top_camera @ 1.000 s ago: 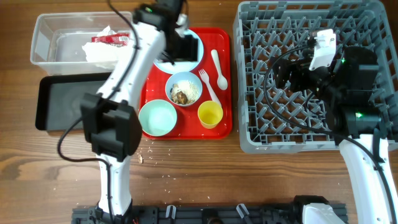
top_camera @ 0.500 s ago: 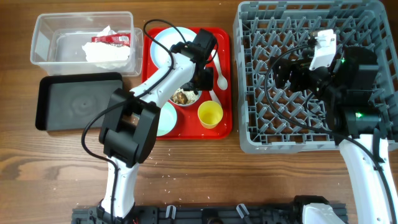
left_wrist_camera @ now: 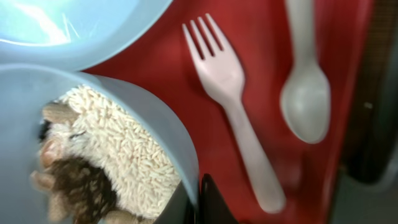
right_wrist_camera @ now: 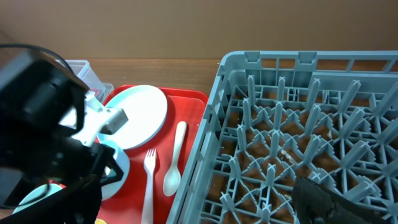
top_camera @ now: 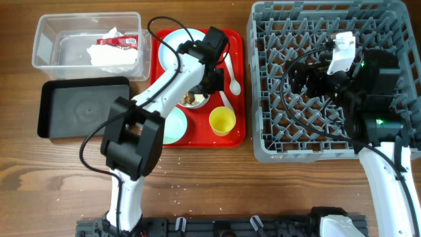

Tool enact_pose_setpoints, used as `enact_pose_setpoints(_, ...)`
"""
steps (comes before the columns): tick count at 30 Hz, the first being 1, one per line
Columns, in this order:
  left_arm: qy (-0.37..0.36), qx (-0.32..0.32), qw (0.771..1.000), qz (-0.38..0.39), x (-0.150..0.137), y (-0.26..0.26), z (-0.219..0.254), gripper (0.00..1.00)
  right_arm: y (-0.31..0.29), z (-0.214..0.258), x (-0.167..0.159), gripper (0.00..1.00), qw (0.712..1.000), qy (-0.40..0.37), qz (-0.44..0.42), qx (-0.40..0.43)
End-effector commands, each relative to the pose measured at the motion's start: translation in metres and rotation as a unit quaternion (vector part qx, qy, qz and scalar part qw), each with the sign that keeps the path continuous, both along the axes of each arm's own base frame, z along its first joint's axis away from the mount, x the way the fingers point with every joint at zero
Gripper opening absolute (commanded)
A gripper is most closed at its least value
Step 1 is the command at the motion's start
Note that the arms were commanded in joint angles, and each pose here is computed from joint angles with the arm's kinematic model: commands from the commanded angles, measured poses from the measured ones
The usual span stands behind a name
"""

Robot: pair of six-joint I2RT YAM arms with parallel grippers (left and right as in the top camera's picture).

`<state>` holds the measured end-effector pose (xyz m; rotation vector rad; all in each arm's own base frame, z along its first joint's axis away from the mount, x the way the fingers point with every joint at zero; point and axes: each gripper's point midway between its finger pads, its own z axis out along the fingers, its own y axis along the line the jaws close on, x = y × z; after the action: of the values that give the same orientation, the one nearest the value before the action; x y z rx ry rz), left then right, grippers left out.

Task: Sort waste into correct bins and load items into the dishwasher rack
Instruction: 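Grasp the white bowl of food scraps with the left gripper, then tip the white bowl over the black tray to dump scraps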

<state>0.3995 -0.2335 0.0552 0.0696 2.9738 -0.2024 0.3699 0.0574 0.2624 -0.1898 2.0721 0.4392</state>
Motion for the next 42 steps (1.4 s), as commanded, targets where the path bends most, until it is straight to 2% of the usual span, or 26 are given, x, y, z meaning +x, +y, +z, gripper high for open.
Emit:
enact_pose_setpoints(1, -0.055, -0.055, 0.997, 0.000, 0.004, -0.004, 0.074, 0.04, 0.002, 0.010, 0.002, 1.00, 1.000, -0.009, 0.004, 0.009)
enact_pose_setpoints(4, -0.070, -0.072, 0.994, 0.048, 0.005, 0.044, 0.118, 0.04, 0.002, 0.010, 0.002, 1.00, 1.000, -0.009, 0.004, 0.009)
enact_pose_setpoints(9, -0.006, -0.046, 0.988, 0.145, -0.006, 0.170, 0.117, 0.04, 0.002, 0.011, 0.002, 1.00, 1.000, -0.010, 0.004, 0.008)
enact_pose_setpoints(13, -0.002, -0.177, 0.970, 0.168, -0.002, 0.230, 0.089, 0.04, 0.002, 0.011, 0.002, 1.00, 1.000, -0.010, 0.004, 0.008)
enact_pose_setpoints(17, -0.035, -0.289, 0.935, 0.201, -0.010, 0.272, 0.057, 0.04, 0.002, 0.011, 0.002, 1.00, 1.000, -0.010, 0.004, 0.009)
enact_pose_setpoints(20, -0.093, -0.378, 0.893, 0.228, -0.013, 0.307, 0.067, 0.04, 0.002, 0.011, 0.002, 1.00, 1.000, -0.011, 0.005, 0.009)
enact_pose_setpoints(24, -0.161, -0.433, 0.854, 0.237, -0.008, 0.343, 0.086, 0.04, 0.002, 0.011, 0.002, 1.00, 1.000, -0.011, 0.006, 0.010)
enact_pose_setpoints(25, -0.186, -0.467, 0.832, 0.236, -0.009, 0.355, 0.097, 0.04, 0.002, 0.011, 0.002, 1.00, 1.000, -0.011, 0.006, 0.010)
enact_pose_setpoints(30, -0.226, -0.570, 0.759, 0.219, -0.018, 0.369, 0.131, 0.04, 0.002, 0.012, 0.002, 0.99, 1.000, -0.011, 0.005, 0.011)
enact_pose_setpoints(32, -0.216, -0.590, 0.741, 0.237, -0.020, 0.375, 0.136, 0.04, 0.002, 0.012, 0.002, 1.00, 1.000, -0.009, 0.001, 0.017)
enact_pose_setpoints(35, -0.198, -0.601, 0.727, 0.265, -0.018, 0.384, 0.138, 0.04, 0.002, 0.012, 0.002, 1.00, 1.000, -0.009, 0.001, 0.017)
enact_pose_setpoints(39, -0.146, -0.629, 0.695, 0.316, -0.014, 0.390, 0.141, 0.04, 0.002, 0.014, 0.003, 1.00, 1.000, -0.013, 0.001, 0.017)
enact_pose_setpoints(42, -0.124, -0.638, 0.682, 0.334, -0.014, 0.390, 0.141, 0.04, 0.002, 0.015, 0.004, 1.00, 1.000, -0.016, 0.000, 0.020)
